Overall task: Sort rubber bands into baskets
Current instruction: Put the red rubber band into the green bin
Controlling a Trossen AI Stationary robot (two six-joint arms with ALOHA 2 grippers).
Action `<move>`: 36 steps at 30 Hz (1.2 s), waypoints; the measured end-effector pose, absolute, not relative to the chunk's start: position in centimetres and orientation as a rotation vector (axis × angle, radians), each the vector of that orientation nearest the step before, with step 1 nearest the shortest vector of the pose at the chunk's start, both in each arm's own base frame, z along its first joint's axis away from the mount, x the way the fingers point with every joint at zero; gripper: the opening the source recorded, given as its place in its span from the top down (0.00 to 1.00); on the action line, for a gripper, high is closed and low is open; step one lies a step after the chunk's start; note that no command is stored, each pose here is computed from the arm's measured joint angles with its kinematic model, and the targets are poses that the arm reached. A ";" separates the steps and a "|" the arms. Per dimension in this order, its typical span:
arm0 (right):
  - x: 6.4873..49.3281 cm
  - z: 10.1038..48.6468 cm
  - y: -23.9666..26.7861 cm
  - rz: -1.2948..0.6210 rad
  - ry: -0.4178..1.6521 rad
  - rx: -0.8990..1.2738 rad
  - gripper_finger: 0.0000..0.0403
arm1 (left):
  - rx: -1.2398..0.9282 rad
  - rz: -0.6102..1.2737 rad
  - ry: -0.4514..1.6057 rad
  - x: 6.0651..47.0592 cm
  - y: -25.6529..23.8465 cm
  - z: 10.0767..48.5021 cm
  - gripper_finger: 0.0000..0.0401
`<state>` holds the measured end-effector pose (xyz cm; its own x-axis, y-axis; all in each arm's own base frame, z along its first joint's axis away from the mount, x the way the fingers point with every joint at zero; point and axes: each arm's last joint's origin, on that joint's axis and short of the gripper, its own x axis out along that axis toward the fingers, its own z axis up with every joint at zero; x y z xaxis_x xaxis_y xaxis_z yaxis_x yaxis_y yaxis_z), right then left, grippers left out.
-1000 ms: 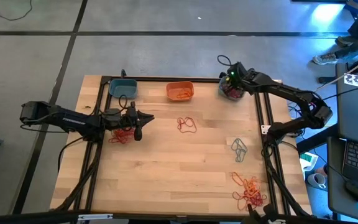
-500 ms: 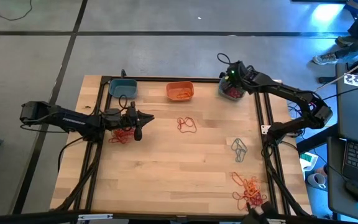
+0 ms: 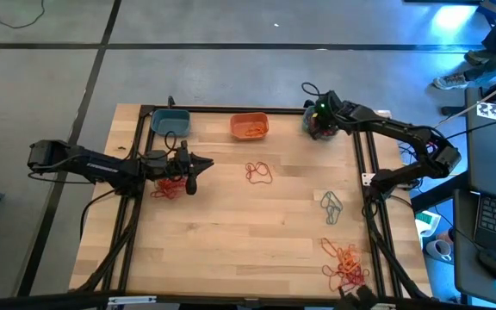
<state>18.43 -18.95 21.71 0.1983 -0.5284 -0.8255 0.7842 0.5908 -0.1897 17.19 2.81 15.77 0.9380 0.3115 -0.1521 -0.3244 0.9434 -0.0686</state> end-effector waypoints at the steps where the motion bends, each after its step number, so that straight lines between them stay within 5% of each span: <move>1: 18.7 21.7 -18.7 -0.875 0.995 0.324 0.56 | -0.093 0.325 0.141 17.2 2.8 15.8 0.89; 9: 23.5 22.5 -15.1 -0.474 0.786 0.257 0.52 | -0.095 0.325 0.140 17.2 2.8 15.8 0.89; 19: 26.9 19.3 -8.9 -0.267 0.742 0.236 0.52 | -0.095 0.325 0.140 17.2 2.8 15.8 0.89; 36: 30.6 12.3 -5.6 -0.272 0.853 0.261 0.63 | -0.096 0.325 0.140 17.2 2.8 15.8 0.89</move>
